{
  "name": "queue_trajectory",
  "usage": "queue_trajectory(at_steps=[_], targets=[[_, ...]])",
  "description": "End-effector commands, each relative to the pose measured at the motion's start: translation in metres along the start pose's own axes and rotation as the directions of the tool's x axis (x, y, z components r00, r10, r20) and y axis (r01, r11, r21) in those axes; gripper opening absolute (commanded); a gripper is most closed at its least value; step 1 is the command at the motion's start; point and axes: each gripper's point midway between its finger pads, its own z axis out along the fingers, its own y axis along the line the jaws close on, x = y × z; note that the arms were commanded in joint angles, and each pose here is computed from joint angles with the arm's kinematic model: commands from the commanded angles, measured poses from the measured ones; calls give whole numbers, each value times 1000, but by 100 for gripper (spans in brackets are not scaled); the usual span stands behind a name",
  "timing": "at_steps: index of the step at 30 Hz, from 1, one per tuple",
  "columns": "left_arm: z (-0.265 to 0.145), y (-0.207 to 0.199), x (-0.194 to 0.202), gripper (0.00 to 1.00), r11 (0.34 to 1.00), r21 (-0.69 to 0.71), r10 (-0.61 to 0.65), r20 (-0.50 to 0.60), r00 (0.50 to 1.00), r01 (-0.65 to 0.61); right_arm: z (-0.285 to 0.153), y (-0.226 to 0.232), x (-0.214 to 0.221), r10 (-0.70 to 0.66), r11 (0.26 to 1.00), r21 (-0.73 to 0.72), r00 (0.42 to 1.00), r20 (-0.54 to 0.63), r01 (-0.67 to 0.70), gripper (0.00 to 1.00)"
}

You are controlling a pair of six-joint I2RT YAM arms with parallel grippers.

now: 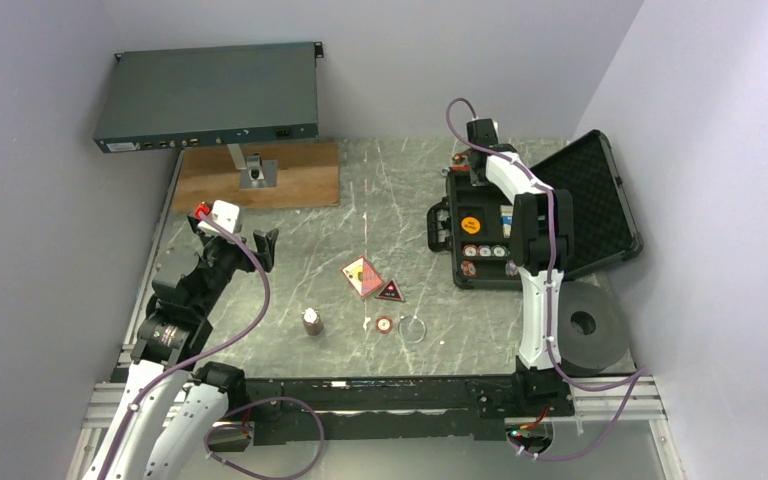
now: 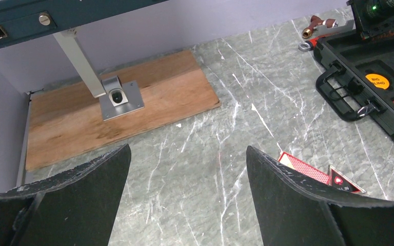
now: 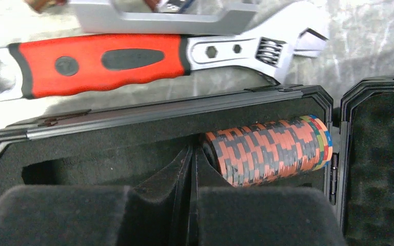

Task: Pack up texas hold em set

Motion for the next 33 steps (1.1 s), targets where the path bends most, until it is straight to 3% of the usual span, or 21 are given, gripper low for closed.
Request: queue_trajectory(at_steps=[1, 6, 14, 21, 25, 33], targets=[[0, -1, -12, 88, 1000, 7, 5, 33, 999, -5, 6, -52, 1, -10, 987, 159, 1000, -18, 13, 5], [0, -1, -12, 88, 1000, 6, 5, 34, 999, -5, -4, -38, -8, 0, 998, 65, 1000, 1, 0, 8], [0, -1, -12, 88, 1000, 5, 7, 32, 999, -8, -67, -8, -55, 37, 995, -97, 989, 145, -23, 42], [-3, 0, -15, 89, 1000, 0, 9, 48, 999, -9, -111, 28, -63, 39, 981, -193, 975, 220, 5, 49], [-4, 0, -16, 89, 1000, 2, 9, 49, 999, -9, -116, 41, -58, 79, 965, -260, 979, 188, -28, 50], [-6, 2, -17, 89, 1000, -9, 9, 54, 998, -9, -174, 107, -17, 64, 820, -572, 993, 102, 6, 59]])
